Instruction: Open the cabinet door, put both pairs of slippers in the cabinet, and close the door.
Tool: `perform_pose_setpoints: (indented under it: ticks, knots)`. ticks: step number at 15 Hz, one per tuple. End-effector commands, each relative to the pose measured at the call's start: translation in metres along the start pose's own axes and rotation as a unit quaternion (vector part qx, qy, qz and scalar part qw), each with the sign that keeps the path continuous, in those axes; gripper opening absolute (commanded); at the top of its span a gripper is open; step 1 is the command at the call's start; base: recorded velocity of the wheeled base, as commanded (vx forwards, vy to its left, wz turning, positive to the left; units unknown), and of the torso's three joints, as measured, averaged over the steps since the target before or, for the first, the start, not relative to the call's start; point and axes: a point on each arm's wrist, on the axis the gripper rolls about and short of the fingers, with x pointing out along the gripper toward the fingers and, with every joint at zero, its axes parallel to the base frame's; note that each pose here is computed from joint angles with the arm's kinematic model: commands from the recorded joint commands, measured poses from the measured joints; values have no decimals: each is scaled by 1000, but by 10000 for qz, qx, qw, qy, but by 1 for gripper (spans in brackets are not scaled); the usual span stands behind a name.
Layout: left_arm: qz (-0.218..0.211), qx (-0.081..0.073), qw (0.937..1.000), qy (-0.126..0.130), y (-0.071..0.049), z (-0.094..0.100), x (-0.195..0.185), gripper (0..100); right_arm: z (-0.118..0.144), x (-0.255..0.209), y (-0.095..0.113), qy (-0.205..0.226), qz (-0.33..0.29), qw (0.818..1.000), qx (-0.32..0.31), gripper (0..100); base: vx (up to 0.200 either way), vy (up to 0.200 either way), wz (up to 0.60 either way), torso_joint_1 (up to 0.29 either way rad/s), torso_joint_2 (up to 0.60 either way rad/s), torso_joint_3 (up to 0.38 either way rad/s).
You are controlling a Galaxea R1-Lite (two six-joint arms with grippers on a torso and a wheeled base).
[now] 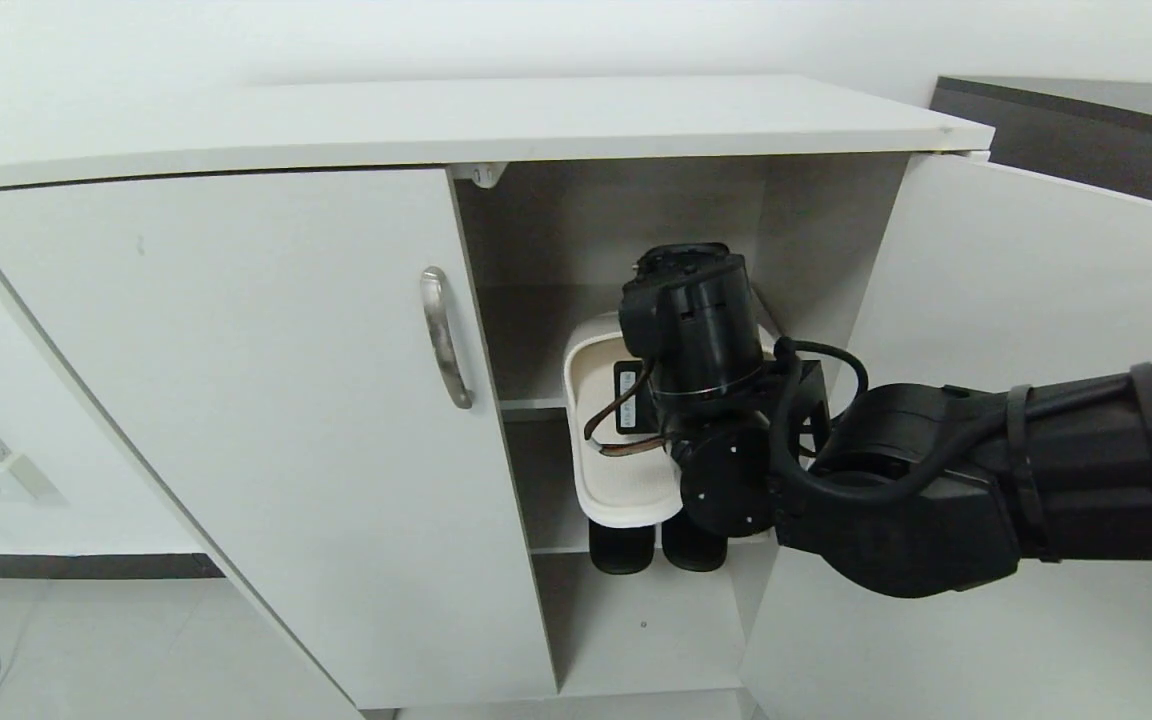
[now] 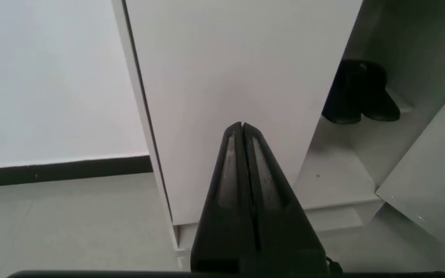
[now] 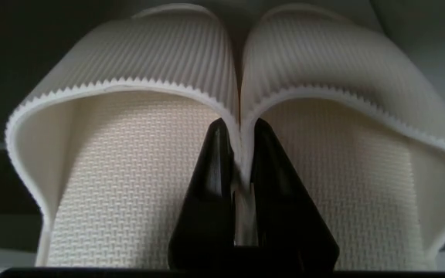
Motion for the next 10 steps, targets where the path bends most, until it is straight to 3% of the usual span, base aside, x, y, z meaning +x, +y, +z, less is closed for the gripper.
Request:
perform_pose_setpoints:
  ticks: [1,6,10]
  knots:
    - [-1,-1,10000,0,0,0,0,0,-8,6,4,34,-23,10000,-73,0,0,0,0,0,0,0]
    - [7,-9,10000,0,0,0,0,0,-9,41,10,-180,296,9994,-84,0,0,0,0,0,0,0]
    - [7,-9,10000,0,0,0,0,0,1,62,10,-110,132,9998,-92,0,0,0,0,0,0,0]
